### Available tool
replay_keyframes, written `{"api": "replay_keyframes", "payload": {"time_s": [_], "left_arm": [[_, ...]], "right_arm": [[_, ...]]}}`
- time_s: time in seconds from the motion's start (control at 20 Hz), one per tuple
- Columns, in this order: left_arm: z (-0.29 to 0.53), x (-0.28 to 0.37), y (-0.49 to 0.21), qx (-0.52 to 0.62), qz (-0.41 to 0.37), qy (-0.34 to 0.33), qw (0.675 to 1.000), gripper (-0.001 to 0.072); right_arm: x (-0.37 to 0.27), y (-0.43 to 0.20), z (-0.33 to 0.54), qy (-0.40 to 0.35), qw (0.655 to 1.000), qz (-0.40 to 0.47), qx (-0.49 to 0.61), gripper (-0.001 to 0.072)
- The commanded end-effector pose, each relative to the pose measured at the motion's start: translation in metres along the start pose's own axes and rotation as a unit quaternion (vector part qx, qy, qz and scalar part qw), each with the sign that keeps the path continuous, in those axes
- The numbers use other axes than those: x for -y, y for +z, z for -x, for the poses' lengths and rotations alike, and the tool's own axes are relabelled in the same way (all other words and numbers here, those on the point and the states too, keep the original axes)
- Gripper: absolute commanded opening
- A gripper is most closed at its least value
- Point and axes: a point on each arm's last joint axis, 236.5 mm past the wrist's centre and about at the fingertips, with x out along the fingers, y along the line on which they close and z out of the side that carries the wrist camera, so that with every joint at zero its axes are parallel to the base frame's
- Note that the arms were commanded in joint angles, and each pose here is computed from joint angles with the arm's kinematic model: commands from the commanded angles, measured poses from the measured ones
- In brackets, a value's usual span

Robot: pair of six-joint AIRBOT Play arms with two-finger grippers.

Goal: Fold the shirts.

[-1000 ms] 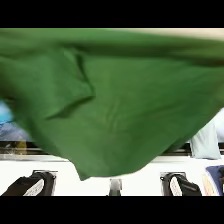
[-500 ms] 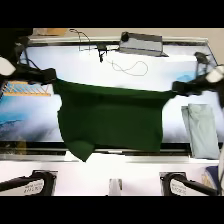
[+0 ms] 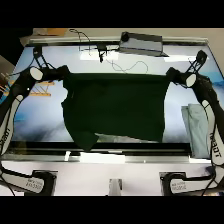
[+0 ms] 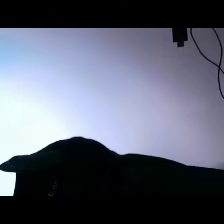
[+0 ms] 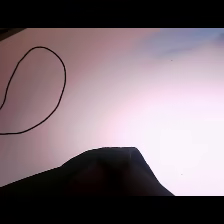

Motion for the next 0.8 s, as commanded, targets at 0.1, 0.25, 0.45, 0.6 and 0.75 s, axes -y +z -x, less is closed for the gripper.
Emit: {"api": "replay_keyframes", "payload": {"time_s": [0.1,0.25,0.45,0.6,0.75], "left_arm": [[-0.021,-0.015,-0.052,-0.095,-0.054,0.007,0.994,0.0036],[0.008,-0.035,-0.078,-0.201,-0.158,0.044,0.966,0.0036],[0.030,-0.059,-0.136,-0.332,-0.155,0.068,0.928,0.0035],[0.024,-0.070,-0.163,-0.373,-0.102,0.089,0.918,0.0041],[0.032,-0.062,-0.158,-0.373,-0.079,0.088,0.920,0.0580]], "right_arm": [[0.017,-0.049,-0.009,-0.027,0.995,0.023,-0.092,0.0028],[0.018,-0.070,0.021,-0.025,0.979,0.122,-0.160,0.0027],[0.045,-0.147,0.046,-0.055,0.939,0.116,-0.320,0.0027],[0.056,-0.179,0.042,-0.060,0.925,0.103,-0.361,0.0029],[0.045,-0.168,0.047,-0.047,0.930,0.099,-0.352,0.0436]]}}
